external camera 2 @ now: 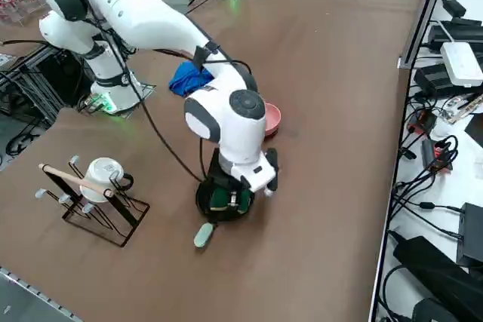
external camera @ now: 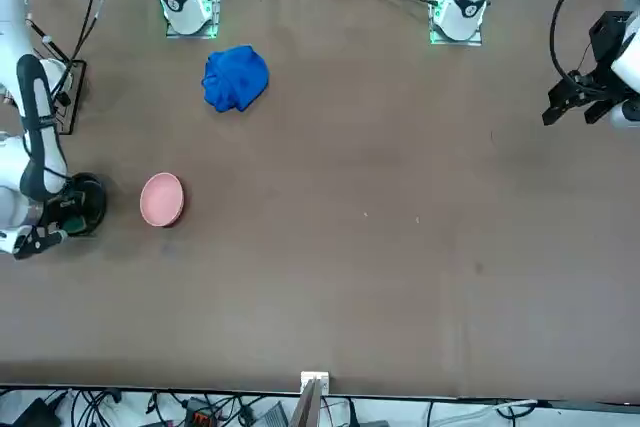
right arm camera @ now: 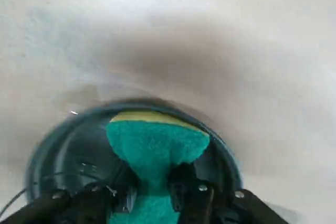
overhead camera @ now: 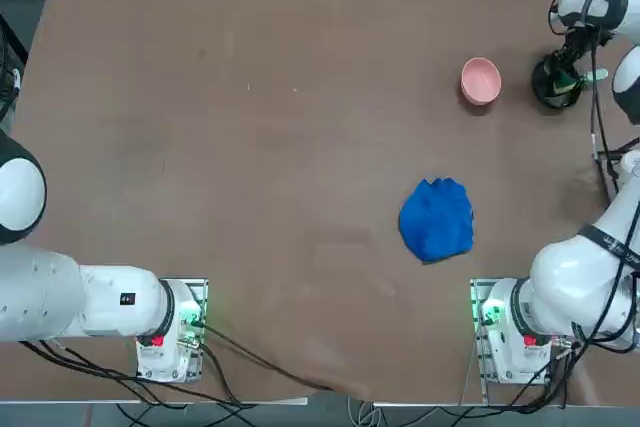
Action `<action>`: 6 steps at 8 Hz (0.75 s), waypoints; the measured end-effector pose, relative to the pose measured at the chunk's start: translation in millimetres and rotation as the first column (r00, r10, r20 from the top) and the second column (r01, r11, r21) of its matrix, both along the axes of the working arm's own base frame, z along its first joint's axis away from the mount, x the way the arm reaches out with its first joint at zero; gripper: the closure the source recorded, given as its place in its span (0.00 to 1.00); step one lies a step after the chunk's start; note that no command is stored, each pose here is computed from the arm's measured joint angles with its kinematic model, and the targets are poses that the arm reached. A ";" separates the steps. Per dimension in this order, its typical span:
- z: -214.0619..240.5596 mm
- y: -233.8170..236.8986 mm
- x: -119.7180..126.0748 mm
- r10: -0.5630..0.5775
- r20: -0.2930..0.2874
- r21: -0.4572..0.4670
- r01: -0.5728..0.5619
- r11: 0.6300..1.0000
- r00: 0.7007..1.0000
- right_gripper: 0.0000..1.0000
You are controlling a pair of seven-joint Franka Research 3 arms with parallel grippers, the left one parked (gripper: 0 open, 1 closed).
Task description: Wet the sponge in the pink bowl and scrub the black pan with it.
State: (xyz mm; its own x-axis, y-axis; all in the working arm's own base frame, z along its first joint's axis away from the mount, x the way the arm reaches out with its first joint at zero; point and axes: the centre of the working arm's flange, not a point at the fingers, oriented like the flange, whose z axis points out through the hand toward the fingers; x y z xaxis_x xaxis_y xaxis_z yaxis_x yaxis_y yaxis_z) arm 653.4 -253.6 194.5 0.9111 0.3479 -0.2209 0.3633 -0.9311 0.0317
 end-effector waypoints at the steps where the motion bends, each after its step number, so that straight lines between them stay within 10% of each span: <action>1: -1.2 10.7 0.9 0.007 -0.024 0.008 -0.007 1.000 1.000 0.65; 6: -4.8 15.1 -15.7 0.001 -0.159 0.064 0.009 0.998 0.987 0.65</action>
